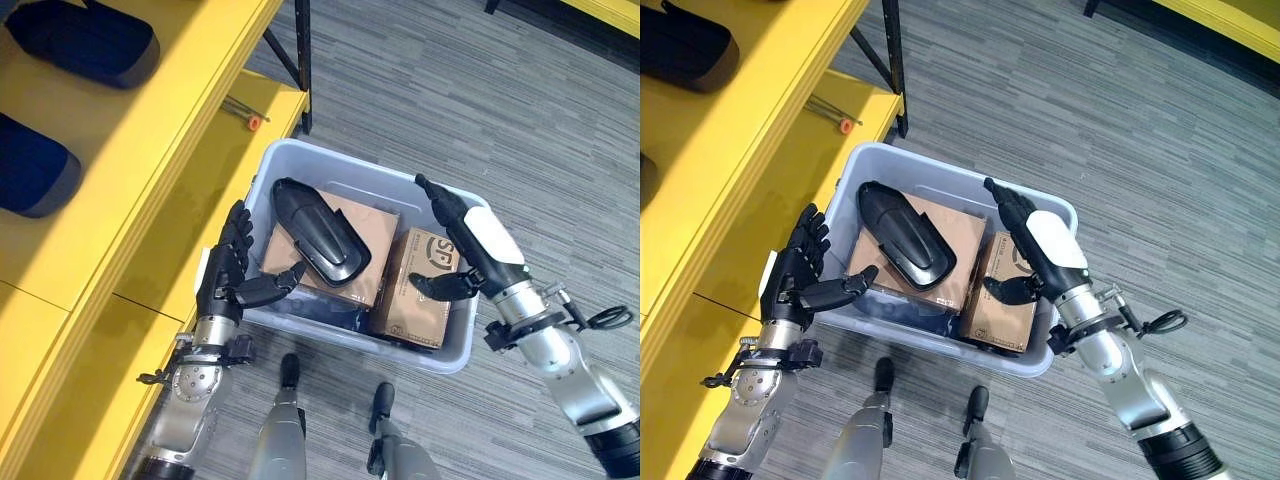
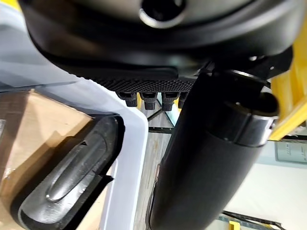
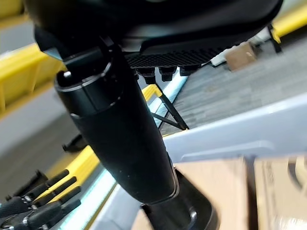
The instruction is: Move parts from the plastic box to the shelf.
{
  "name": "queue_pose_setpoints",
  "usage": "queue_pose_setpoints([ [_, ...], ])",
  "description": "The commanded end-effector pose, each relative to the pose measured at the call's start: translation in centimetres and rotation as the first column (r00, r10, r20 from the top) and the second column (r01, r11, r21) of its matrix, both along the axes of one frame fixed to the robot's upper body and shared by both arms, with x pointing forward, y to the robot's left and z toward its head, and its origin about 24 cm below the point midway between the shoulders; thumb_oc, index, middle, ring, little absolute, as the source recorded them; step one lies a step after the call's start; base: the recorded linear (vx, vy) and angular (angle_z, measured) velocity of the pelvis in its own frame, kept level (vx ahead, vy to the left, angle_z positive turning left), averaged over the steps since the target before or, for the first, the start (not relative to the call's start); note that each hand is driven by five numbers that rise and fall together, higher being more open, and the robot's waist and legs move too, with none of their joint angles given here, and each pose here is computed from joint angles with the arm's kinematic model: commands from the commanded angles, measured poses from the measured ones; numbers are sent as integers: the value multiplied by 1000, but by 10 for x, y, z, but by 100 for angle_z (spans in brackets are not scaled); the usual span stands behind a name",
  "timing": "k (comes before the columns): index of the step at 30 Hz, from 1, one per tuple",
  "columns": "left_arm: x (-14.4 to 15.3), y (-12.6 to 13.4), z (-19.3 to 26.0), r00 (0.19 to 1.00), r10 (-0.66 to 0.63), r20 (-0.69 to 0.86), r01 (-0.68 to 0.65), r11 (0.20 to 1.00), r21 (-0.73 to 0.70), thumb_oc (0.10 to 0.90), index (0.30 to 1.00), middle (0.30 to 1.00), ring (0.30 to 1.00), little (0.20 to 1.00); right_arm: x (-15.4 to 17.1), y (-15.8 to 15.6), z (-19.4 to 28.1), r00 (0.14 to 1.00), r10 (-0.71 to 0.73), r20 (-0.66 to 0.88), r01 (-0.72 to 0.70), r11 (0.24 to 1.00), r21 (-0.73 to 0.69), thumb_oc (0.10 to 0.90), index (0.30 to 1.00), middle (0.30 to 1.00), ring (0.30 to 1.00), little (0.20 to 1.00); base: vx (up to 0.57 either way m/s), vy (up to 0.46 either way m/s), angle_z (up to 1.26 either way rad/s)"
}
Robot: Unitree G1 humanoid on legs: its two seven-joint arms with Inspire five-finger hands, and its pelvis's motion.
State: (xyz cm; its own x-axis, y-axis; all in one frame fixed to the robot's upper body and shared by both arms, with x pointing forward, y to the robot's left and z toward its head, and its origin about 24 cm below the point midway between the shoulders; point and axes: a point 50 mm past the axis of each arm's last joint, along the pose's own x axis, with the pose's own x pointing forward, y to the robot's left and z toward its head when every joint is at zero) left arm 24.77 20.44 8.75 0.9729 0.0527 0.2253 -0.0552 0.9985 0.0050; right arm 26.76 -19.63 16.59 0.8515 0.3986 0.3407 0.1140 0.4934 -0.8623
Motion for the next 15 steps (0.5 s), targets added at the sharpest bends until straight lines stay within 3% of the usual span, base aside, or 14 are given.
queue_pose_setpoints([
  [1,-5,2,57,959,-36,282,11,996,92,900,1000,1000,1000,1000,1,16,58,953,90,290,-57,991,-122,900,1000,1000,1000,1000,49,-69,6],
  [6,-8,3,58,957,-34,289,6,995,100,900,1000,1000,1000,1000,9,21,72,942,144,304,-51,955,-292,900,1000,1000,1000,1000,21,-57,13],
  [10,-10,4,60,955,-46,294,15,994,105,900,1000,1000,1000,1000,23,20,75,951,159,264,-12,875,-485,900,1000,1000,1000,1000,14,-79,15],
  [15,-10,5,61,952,-48,302,15,994,110,900,1000,1000,1000,1000,41,15,76,966,155,205,34,713,-700,900,1000,1000,1000,1000,0,-74,24],
])
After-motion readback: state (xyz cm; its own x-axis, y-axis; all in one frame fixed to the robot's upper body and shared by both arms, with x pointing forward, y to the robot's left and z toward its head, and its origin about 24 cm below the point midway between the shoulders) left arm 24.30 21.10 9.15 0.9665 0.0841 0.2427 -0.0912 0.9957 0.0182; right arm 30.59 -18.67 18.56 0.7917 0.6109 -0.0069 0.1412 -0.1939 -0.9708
